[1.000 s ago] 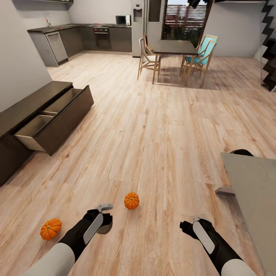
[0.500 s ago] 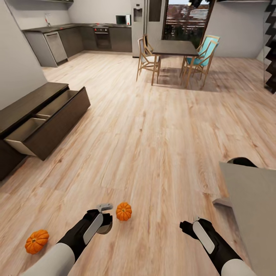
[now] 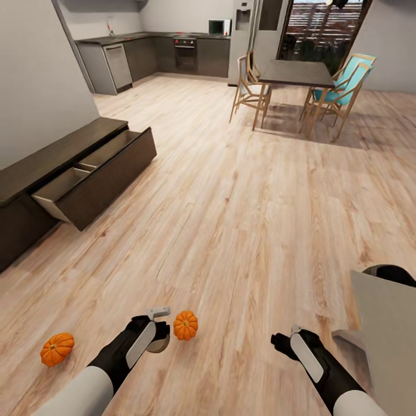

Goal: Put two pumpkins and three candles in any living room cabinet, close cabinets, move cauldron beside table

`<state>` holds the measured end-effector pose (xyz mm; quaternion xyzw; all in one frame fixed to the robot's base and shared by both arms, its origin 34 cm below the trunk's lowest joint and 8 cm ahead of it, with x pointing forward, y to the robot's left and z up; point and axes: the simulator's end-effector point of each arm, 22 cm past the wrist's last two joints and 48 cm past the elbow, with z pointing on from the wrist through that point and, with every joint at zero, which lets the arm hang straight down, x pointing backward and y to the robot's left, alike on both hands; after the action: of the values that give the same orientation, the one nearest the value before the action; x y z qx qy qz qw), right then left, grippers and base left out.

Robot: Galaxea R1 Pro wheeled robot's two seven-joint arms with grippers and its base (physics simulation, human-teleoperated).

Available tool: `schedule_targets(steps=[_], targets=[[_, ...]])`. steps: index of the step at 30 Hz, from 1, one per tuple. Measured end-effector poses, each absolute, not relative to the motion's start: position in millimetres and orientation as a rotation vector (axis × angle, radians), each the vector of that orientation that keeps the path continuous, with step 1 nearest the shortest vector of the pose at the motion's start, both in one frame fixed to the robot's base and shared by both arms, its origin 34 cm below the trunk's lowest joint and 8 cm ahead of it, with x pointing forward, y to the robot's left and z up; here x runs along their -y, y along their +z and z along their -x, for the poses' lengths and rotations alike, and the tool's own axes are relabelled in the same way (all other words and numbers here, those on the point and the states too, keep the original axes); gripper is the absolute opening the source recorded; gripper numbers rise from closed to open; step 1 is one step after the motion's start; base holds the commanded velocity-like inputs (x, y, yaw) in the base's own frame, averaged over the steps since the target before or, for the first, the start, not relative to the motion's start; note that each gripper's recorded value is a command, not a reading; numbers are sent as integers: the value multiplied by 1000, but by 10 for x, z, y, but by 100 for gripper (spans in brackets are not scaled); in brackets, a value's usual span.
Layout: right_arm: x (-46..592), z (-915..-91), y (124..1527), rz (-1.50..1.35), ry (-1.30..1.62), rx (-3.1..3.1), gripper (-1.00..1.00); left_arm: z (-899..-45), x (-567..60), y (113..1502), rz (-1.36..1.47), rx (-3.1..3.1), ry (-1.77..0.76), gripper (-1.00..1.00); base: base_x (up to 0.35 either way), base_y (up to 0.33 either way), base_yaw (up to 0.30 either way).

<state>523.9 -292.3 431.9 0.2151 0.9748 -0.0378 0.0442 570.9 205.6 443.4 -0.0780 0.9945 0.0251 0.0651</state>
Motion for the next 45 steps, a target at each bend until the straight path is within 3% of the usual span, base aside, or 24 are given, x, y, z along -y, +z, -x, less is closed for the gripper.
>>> schedule_targets(steps=[9,20,45], targets=[[2913,-5235,4317,-656,-114,-2981,100,-5711,-2050,4435,236,-3001,74,-100,59,-96,75],[2904,-5236,4315,-651,-114,-2982,100,-5710,-2045,4434,233,-3001,75,-100,117,-140,277],[2905,-5334,4420,-647,-103,-2954,100,-5803,-2029,4553,231,-2974,68,-100,2,-4,219]])
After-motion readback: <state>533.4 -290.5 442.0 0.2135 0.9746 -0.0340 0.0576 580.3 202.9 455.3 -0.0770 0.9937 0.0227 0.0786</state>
